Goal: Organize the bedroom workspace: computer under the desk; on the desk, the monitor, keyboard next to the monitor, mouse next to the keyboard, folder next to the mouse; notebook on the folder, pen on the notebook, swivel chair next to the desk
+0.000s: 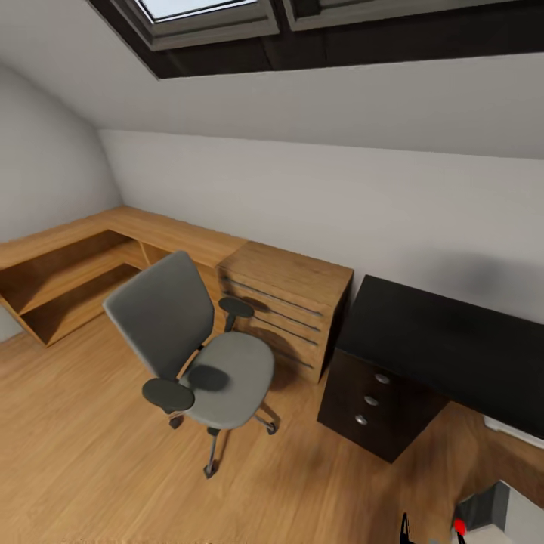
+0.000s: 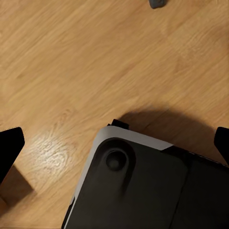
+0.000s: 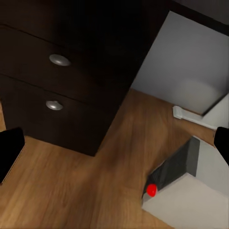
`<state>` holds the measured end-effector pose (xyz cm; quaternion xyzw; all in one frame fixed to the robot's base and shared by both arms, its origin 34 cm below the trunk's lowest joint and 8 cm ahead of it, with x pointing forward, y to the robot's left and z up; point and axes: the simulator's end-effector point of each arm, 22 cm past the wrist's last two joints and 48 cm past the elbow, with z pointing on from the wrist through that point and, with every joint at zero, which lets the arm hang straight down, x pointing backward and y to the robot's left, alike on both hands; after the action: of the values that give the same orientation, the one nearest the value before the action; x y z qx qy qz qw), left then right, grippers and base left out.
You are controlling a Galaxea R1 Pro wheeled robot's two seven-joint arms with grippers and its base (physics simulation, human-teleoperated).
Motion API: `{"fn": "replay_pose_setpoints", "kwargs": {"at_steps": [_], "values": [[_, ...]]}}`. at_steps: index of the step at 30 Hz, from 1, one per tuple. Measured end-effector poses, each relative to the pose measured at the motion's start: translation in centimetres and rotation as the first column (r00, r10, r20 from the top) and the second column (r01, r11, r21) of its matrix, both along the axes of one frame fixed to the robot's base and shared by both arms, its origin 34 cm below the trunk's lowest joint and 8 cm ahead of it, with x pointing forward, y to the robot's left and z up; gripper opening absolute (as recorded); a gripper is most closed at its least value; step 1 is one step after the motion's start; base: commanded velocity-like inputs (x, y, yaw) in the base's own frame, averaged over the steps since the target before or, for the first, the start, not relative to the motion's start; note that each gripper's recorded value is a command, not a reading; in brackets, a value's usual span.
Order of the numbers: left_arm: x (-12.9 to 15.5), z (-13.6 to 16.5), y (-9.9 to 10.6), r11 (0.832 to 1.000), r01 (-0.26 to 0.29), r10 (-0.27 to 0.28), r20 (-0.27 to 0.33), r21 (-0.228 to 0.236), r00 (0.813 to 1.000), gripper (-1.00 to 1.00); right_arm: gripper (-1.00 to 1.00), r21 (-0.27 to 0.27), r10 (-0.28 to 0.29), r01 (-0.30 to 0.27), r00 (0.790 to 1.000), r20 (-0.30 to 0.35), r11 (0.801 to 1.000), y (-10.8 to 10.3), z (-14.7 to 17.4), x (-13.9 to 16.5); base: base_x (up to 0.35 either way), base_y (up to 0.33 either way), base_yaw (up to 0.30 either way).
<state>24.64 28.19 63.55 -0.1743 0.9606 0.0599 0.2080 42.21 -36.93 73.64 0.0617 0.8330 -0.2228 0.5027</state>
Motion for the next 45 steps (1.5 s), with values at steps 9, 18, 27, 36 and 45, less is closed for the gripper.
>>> {"fn": "replay_pose_setpoints", "kwargs": {"at_steps": [9,18,27,36,45], "values": [[0.0,0.0,0.0,1.000,0.001,-0.001,0.001,0.000,1.000,1.00,1.00,-0.001,0.000,0.000,1.000,0.000,1.000,0.0,0.0,0.0,0.000,0.000,0.267],[-0.6,-0.1,-0.1,1.000,0.008,-0.008,-0.013,0.001,1.000,1.00,1.00,0.001,0.004,-0.004,1.000,0.010,1.000,0.1,0.2,0.1,0.000,0.000,0.269],[-0.5,-0.1,-0.1,1.000,0.012,-0.012,-0.008,0.001,1.000,1.00,1.00,-0.003,0.007,-0.007,0.999,0.047,1.000,0.1,1.0,0.1,0.000,0.000,0.215],[0.0,0.1,-0.4,1.000,0.021,-0.021,0.005,-0.002,1.000,1.00,1.00,-0.003,0.008,-0.008,0.998,0.056,1.000,0.3,1.3,0.3,0.001,0.000,0.170],[0.4,0.3,-0.3,1.000,0.023,-0.023,0.018,-0.001,1.000,1.00,1.00,-0.003,0.012,-0.011,0.998,0.068,1.000,0.3,1.7,0.6,0.181,0.000,0.166]]}}
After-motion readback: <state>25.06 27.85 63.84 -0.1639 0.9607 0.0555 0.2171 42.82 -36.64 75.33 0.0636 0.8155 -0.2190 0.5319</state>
